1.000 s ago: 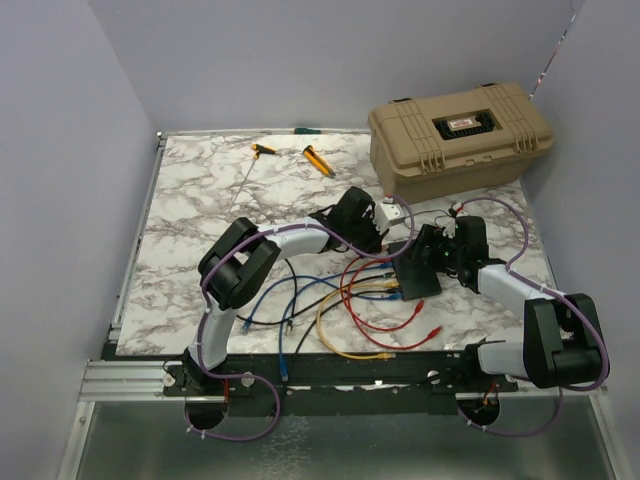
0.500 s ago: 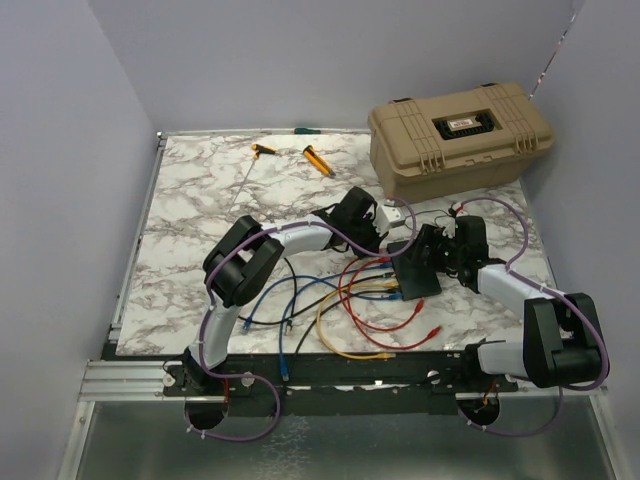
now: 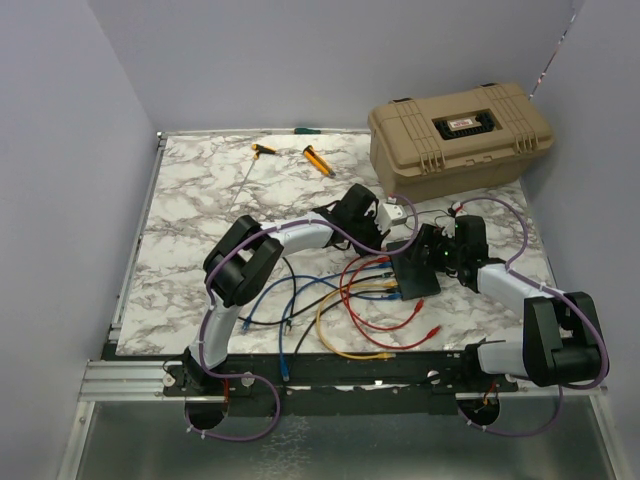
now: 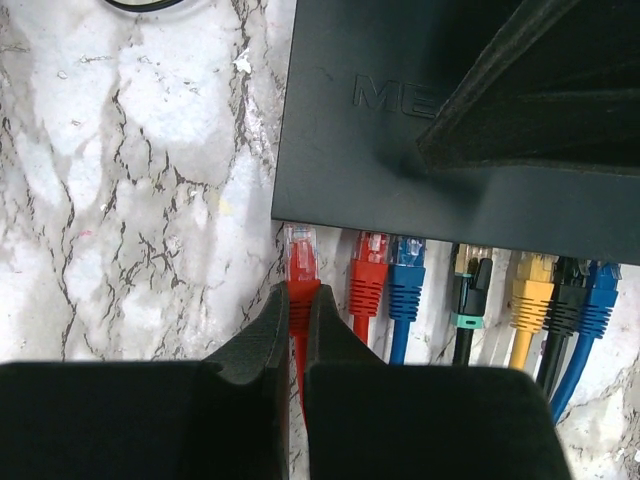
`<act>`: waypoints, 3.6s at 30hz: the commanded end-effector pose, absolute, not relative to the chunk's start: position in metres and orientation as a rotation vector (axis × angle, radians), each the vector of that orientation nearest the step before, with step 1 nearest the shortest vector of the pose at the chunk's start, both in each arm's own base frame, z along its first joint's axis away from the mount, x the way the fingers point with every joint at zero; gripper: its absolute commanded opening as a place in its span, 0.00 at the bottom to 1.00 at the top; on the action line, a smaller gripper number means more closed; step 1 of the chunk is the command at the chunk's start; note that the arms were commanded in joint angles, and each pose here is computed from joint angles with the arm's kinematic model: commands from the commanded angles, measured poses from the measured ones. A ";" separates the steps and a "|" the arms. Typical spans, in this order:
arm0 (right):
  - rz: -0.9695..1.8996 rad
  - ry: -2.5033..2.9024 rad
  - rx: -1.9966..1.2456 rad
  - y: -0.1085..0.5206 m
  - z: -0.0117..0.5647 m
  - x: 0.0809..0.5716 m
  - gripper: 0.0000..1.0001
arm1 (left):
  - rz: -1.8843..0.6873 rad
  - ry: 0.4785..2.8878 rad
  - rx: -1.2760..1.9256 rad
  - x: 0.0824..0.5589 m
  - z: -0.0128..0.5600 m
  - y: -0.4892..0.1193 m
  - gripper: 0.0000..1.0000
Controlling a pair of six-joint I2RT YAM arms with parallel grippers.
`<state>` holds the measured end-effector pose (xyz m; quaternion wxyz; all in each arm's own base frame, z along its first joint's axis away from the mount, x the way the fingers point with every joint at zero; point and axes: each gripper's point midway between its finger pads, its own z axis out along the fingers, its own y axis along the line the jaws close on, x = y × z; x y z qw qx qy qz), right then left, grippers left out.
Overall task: Insert the plug into the switch port
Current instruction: Insert the connector into the switch port.
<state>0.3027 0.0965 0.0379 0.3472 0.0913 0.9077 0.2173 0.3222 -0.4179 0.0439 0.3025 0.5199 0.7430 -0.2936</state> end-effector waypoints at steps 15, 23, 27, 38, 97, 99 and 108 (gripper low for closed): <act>0.670 2.416 0.220 0.112 0.028 0.293 0.91 | -0.861 1.904 1.365 0.324 0.050 -0.442 0.00; 0.727 2.434 0.193 0.120 0.024 0.291 0.92 | -0.881 1.840 1.377 0.323 0.064 -0.450 0.00; 0.742 2.447 0.174 0.122 0.022 0.288 0.91 | -0.893 1.790 1.403 0.320 0.074 -0.452 0.00; 0.860 2.448 0.121 0.136 0.024 0.285 0.91 | -0.896 1.764 1.432 0.319 0.072 -0.454 0.00; 1.222 2.416 -0.029 0.189 0.034 0.271 0.92 | -0.993 1.447 1.305 0.344 0.144 -0.514 0.00; 1.229 2.420 -0.028 0.190 0.033 0.270 0.92 | -1.002 1.434 1.289 0.349 0.150 -0.514 0.00; 1.292 2.416 -0.034 0.200 0.036 0.266 0.92 | -0.971 1.384 1.236 0.368 0.167 -0.512 0.00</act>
